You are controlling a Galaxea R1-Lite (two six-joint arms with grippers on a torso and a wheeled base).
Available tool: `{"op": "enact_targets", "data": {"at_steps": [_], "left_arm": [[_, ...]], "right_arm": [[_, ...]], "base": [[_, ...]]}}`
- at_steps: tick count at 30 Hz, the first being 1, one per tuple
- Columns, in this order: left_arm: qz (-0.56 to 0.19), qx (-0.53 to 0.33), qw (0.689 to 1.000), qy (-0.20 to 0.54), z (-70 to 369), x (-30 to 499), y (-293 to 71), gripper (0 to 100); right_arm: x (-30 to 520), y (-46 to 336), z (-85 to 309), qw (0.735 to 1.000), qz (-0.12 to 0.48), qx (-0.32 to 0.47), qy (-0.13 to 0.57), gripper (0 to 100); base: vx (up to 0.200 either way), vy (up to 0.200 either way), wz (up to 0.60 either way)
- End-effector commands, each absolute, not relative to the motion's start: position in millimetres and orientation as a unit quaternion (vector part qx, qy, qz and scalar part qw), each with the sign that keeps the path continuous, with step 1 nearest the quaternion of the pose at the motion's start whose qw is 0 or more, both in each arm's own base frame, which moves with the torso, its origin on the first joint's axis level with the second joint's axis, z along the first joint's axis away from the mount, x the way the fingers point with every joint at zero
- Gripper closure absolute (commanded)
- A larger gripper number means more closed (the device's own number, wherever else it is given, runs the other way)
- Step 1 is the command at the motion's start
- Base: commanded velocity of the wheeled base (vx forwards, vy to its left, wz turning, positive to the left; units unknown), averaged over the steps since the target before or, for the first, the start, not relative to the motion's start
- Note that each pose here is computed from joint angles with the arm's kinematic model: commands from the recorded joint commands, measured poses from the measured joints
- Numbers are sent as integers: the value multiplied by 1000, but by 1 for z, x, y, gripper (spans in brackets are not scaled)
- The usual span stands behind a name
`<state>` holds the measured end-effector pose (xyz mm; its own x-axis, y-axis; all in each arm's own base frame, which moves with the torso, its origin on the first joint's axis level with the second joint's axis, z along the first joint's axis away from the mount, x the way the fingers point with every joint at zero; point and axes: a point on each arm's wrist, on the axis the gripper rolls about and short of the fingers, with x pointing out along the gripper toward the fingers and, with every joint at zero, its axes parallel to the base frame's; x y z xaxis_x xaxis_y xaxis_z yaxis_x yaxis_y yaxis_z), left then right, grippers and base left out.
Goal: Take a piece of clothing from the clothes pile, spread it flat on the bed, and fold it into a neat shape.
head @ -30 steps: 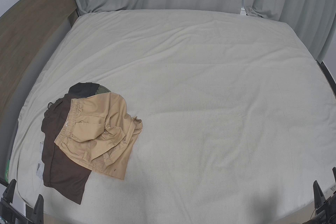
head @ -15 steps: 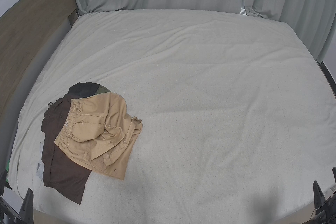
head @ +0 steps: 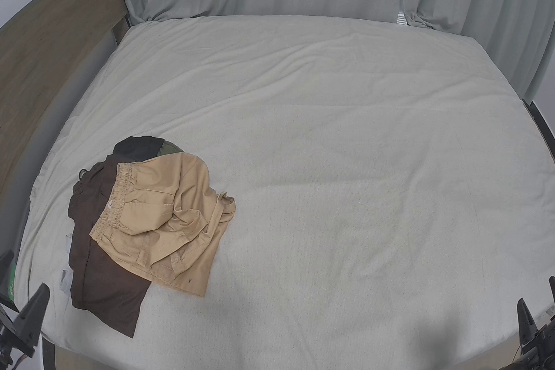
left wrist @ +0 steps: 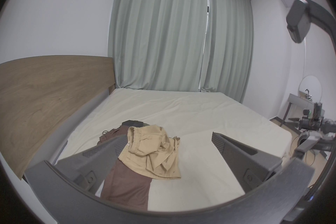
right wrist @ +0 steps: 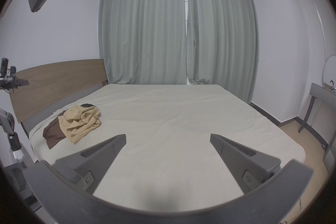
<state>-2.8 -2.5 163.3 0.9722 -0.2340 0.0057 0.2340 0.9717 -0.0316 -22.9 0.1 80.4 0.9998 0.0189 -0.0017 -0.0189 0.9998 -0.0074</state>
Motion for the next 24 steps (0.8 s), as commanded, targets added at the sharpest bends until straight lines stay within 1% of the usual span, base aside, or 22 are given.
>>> {"op": "enact_targets", "data": {"at_steps": [1, 6, 16, 24], "left_arm": [[-144, -25, 989, 30, 185, 17, -6, 0], [-173, -42, 983, 51, 199, 33, -10, 0], [-198, -52, 975, 81, 200, 52, -14, 0], [-217, -85, 968, 92, 204, 65, -17, 0]], "right_arm": [[-23, 0, 75, 1000, 10, -3, 2, 0], [-23, 0, 75, 1000, 10, -2, 2, 0], [-23, 0, 75, 1000, 10, 0, 2, 0], [-23, 0, 75, 1000, 10, -1, 2, 0]], "base": [[0, 0, 0], [0, 0, 0], [0, 0, 0], [0, 0, 0]]}}
